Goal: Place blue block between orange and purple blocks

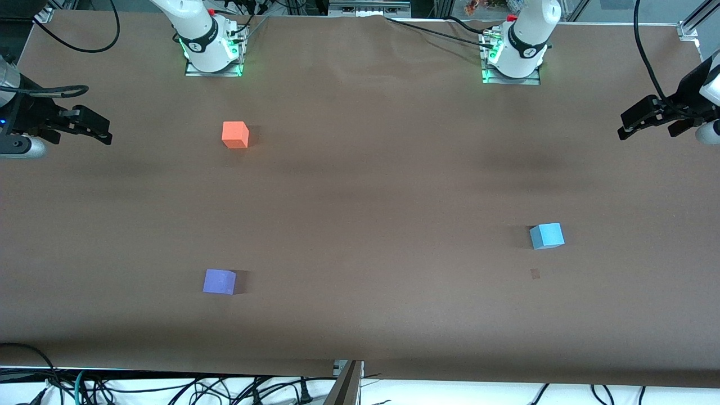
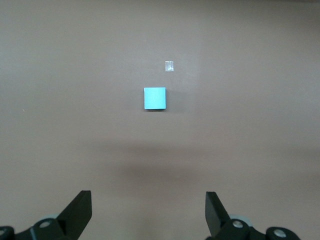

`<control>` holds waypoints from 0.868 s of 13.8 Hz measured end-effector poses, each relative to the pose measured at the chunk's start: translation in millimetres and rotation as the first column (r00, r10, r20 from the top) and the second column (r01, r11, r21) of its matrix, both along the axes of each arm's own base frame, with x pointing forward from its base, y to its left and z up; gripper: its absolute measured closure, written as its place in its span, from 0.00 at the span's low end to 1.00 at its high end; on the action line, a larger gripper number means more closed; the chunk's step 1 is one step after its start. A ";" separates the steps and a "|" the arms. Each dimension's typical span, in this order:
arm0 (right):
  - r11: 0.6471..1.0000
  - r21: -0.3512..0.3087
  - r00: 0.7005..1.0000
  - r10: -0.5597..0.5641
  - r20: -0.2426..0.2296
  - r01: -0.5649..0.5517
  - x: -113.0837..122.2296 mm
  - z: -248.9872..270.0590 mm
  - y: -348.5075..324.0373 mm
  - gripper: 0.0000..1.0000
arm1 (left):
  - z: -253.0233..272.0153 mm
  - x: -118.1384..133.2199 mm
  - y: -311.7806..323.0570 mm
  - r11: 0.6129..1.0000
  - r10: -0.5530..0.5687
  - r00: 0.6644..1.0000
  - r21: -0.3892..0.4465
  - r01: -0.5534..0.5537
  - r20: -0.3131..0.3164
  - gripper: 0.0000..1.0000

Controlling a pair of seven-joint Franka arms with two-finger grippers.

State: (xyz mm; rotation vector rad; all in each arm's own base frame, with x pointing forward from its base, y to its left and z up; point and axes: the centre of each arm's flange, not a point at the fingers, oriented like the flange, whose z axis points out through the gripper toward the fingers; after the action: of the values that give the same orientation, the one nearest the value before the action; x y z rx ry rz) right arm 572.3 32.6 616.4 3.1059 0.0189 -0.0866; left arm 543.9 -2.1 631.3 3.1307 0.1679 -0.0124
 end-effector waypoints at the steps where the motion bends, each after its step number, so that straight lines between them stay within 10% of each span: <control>1: 1.000 0.000 1.000 0.000 0.000 0.000 0.0 0.0 0.0 0.00 | -0.2 0.1 0.4 1.000 -0.001 1.000 0.000 0.001 0.000 0.00; 12: 1.000 0.000 1.000 0.000 0.000 0.000 0.0 0.0 0.0 0.00 | -15.0 7.9 1.6 1.000 -0.005 1.000 -0.002 0.005 -0.028 0.00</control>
State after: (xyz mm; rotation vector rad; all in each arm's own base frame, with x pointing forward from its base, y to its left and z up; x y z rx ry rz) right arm 572.3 32.6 616.4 3.1059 0.0190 -0.0864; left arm 551.9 -0.5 616.3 3.1300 0.1608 -0.0561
